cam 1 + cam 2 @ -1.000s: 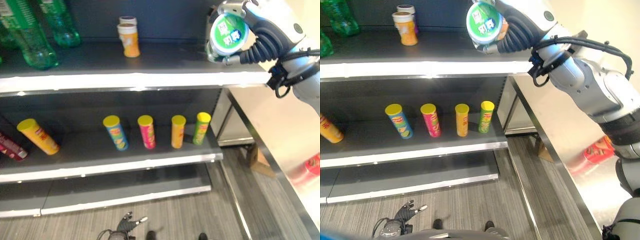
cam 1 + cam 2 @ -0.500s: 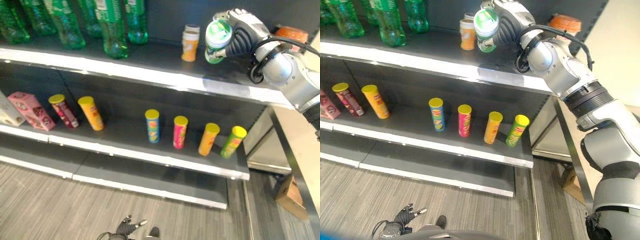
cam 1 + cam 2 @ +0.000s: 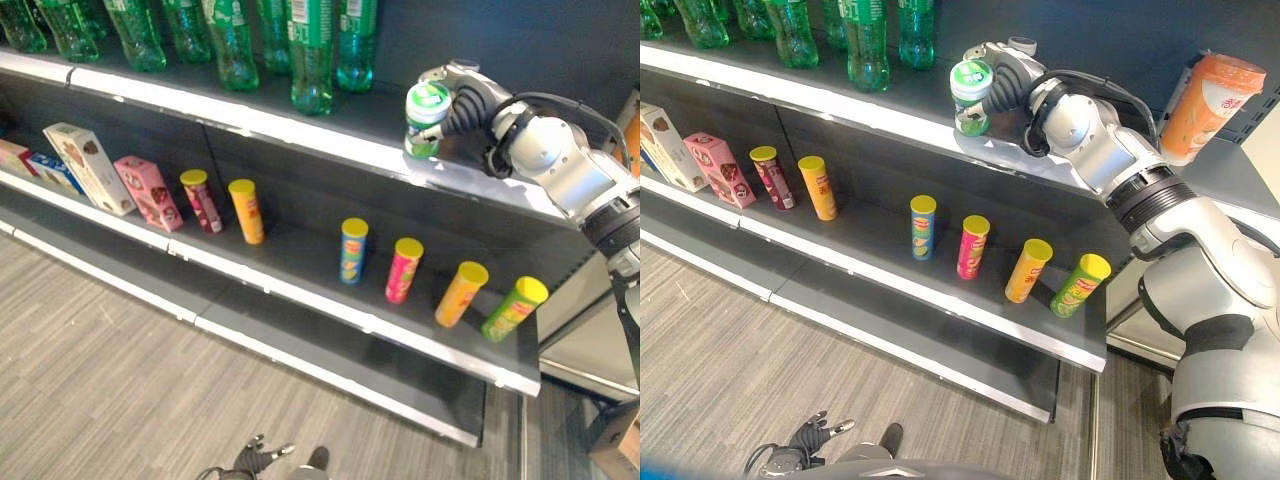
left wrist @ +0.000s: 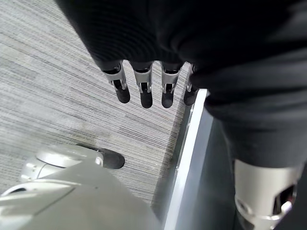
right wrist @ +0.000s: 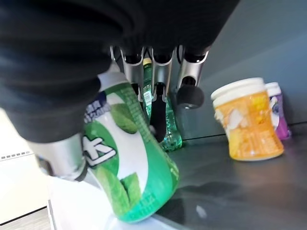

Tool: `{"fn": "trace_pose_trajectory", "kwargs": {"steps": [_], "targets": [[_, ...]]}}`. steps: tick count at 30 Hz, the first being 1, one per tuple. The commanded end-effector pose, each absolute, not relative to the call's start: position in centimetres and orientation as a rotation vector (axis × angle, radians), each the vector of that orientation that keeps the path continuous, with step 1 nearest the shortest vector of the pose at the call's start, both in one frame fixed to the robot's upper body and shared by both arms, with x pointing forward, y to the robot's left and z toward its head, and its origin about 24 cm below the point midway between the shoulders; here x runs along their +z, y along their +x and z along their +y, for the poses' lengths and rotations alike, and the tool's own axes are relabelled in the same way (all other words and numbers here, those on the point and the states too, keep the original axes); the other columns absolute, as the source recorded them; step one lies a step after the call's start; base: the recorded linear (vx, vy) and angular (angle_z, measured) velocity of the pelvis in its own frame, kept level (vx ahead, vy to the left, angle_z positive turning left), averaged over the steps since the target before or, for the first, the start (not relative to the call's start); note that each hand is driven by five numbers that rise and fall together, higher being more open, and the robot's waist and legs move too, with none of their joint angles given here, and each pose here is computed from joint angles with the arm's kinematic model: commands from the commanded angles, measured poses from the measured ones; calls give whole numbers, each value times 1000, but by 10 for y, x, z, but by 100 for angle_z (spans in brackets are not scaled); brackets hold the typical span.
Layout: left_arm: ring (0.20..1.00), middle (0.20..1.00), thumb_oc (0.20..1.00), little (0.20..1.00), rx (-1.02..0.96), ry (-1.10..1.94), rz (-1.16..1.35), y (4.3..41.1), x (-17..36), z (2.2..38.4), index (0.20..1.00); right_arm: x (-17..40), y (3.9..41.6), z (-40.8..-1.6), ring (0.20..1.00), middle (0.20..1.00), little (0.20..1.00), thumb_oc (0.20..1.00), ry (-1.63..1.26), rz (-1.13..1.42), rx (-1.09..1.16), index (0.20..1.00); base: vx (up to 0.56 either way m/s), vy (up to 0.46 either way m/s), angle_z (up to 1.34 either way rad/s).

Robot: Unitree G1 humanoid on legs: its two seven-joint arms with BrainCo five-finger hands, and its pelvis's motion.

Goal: Put the goods on the table back onto the shelves and tidy them up.

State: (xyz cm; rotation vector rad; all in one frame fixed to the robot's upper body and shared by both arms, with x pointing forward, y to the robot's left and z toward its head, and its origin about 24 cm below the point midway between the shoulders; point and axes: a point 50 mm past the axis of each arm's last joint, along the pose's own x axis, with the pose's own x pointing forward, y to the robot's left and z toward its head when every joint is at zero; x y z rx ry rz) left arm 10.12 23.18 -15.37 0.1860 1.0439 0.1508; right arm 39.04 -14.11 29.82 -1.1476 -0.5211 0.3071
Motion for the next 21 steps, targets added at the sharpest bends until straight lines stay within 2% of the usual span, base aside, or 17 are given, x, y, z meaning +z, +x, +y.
{"fn": "trace_pose_trajectory", "kwargs": {"steps": [1,15,21], "targets": [[1000,1000,1000,1000,130,269,988,126,-143,247,1000,332,389,-140,200,200,200,200,-1157,-566,263,200,34,-20,12],[1000,1000,1000,1000,131,283,986,125,-142,252,1000,347,392,-170,200,200,200,200,-1211,-517,127,200,14,-6,1],[1000,1000,1000,1000,128,284,992,123,-143,252,1000,345,391,-168,200,200,200,200,-1188,-517,153,200,0,0,0]]}}
